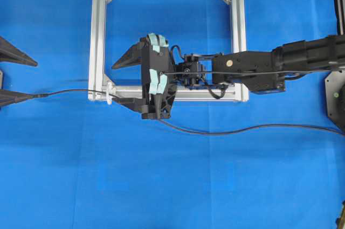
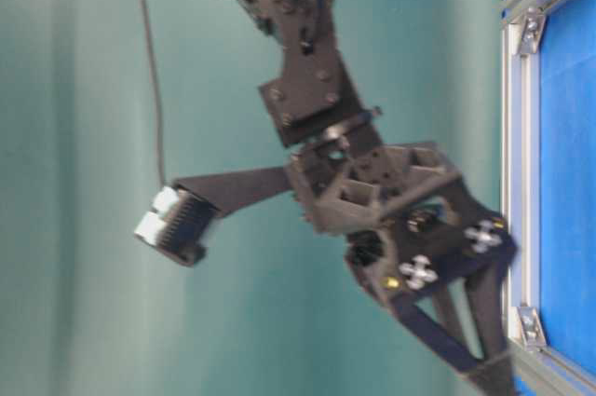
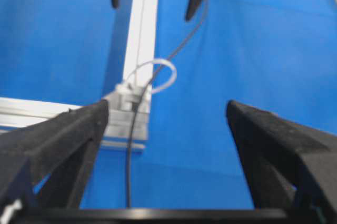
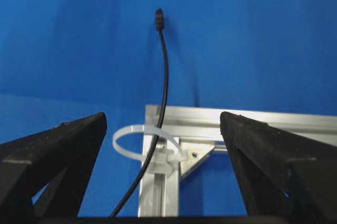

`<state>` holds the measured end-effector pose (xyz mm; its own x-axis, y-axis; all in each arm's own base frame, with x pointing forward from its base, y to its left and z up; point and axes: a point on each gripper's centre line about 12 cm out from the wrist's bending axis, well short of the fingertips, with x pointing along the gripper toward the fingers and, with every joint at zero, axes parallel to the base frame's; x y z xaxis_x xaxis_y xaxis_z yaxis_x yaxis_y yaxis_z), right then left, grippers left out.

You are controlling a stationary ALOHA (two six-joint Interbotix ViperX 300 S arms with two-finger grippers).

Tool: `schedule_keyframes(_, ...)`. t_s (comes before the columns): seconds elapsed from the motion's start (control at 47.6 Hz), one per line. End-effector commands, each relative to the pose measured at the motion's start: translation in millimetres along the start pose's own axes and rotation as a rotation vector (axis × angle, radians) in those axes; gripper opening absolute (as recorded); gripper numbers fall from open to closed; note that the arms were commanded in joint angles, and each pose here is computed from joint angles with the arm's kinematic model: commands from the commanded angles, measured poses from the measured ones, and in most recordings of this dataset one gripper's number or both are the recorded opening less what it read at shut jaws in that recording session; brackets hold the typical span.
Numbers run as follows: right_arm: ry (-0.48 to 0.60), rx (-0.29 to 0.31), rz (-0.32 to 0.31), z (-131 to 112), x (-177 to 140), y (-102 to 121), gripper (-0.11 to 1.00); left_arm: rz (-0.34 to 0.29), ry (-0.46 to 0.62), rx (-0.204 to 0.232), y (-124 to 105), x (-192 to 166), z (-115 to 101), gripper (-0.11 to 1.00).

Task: Insert the wire through the string loop located on the left side.

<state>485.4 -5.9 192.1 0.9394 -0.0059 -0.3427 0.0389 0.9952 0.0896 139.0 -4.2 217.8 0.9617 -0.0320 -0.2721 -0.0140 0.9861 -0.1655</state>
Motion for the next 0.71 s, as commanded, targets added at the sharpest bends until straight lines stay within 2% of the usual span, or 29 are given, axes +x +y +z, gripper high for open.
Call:
schedule_keyframes(0.0, -0.063, 0.002, 0.002, 29, -14, 1, 0.98, -0.002, -0.018, 0.003, -1, -1, 7, 0.87)
schedule_keyframes(0.21, -0.089, 0.003, 0.004, 43, -24, 3, 0.98, -0.003, -0.023, 0.008, -1, -1, 8, 0.87)
schedule_keyframes(0.693, -0.092, 0.003, 0.005, 44, -25, 3, 0.98, -0.003, -0.024, 0.009, -1, -1, 9, 0.87)
